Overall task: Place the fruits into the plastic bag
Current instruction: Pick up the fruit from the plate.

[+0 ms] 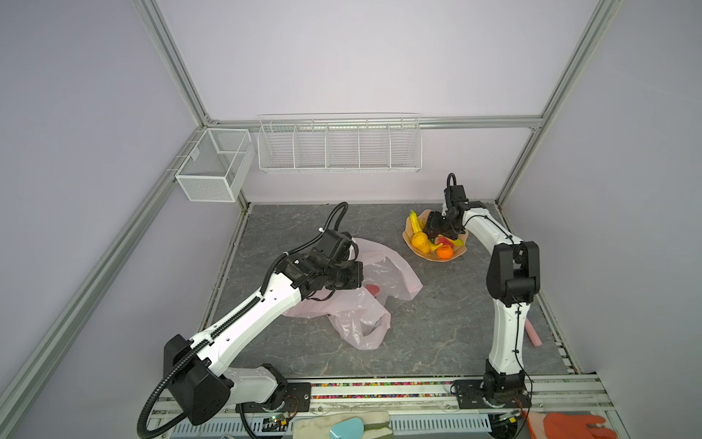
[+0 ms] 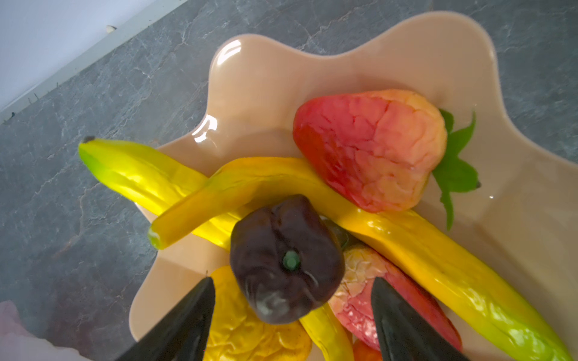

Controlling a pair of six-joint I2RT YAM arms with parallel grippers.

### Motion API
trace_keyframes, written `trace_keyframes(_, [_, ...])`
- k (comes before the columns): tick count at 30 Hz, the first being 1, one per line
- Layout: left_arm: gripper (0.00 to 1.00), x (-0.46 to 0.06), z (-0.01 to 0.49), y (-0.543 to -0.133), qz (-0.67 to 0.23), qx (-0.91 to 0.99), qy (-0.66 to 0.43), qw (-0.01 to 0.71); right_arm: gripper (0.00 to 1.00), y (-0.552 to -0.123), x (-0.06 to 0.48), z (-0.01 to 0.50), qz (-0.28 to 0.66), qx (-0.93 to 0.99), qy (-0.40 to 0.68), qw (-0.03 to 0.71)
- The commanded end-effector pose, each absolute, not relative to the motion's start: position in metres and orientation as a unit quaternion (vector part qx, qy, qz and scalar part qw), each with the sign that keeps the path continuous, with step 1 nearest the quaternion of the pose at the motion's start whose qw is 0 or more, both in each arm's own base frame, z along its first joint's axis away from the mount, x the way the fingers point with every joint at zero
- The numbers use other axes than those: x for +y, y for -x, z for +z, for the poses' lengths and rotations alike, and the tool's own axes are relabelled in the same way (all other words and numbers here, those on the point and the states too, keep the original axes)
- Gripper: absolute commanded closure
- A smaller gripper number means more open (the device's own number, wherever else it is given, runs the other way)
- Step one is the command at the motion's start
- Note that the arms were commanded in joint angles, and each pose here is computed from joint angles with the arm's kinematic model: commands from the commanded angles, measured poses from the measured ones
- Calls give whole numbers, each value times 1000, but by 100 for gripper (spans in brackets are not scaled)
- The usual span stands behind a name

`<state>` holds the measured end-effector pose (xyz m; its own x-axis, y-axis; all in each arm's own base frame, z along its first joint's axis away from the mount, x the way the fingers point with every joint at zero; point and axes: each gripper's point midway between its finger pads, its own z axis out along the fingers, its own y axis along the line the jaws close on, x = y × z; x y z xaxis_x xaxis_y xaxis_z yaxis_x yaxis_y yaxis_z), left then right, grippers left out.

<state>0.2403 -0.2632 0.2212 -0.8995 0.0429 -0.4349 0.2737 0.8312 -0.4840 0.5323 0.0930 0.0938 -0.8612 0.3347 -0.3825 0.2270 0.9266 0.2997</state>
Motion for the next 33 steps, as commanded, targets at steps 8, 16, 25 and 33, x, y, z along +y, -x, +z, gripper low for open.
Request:
trace_keyframes(8, [100,-260,220,-240,-275,937,-72,203,29,-543,95,80,129,958,-151,207])
trace_keyframes(16, [100,-260,220,-240,-275,937,-73,204,42,-544,98,77,134,958,-150,204])
trace_keyframes(25, [100,-260,222,-240,-276,936,-76,206,56,-537,98,89,140,955,-154,209])
trace_keyframes(33, [100,-261,223,-241,-278,934,-79,209,61,-524,96,122,151,946,-156,242])
